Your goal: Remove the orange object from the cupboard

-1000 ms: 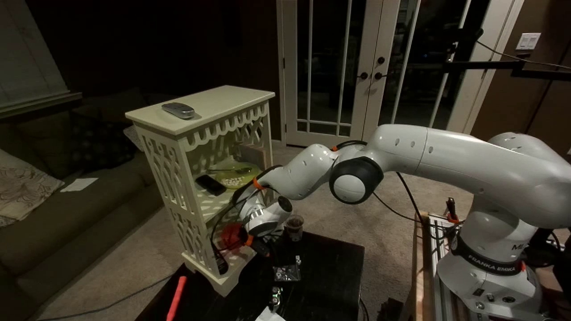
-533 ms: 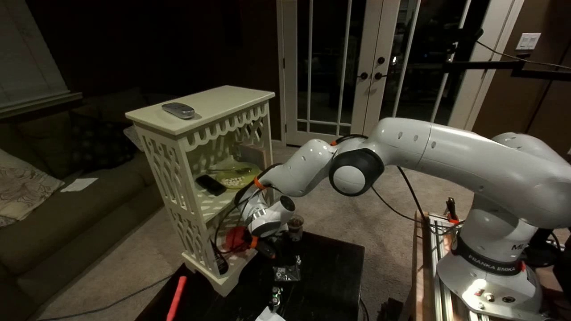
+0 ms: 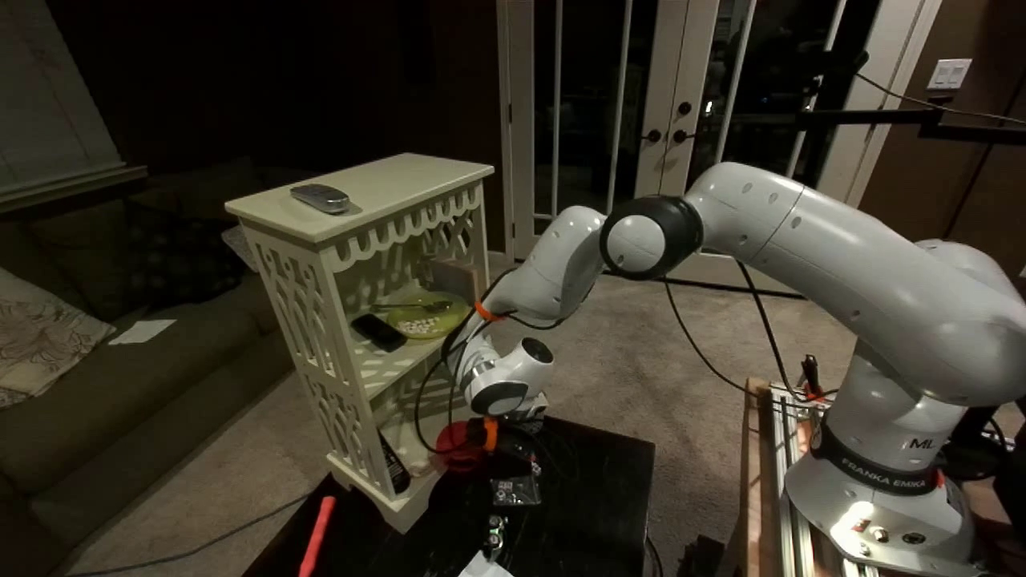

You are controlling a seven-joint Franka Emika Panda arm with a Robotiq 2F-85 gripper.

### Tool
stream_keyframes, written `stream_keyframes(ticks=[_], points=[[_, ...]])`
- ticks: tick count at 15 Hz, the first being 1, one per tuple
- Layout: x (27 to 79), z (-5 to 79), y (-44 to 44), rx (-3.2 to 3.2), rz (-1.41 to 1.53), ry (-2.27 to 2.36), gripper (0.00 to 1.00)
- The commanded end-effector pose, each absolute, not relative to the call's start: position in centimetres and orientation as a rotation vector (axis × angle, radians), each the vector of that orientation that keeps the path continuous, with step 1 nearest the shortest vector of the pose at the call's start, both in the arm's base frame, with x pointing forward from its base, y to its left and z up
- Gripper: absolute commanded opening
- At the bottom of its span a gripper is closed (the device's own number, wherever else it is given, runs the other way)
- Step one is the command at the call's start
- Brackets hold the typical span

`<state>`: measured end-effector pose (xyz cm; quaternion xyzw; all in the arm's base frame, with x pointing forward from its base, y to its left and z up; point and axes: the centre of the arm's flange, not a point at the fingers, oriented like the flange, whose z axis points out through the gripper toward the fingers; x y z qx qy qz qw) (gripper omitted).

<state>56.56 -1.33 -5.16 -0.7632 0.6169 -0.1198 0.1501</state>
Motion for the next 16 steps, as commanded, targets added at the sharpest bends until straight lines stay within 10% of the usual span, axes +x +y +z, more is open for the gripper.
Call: stream_keyframes(ticks=[1, 16], points=[[51.3, -0.6, -3.1, -2.196, -0.243, 1.822, 0.01], [44.3, -2.3, -2.3, -2.429, 0.052, 1.777, 0.01]])
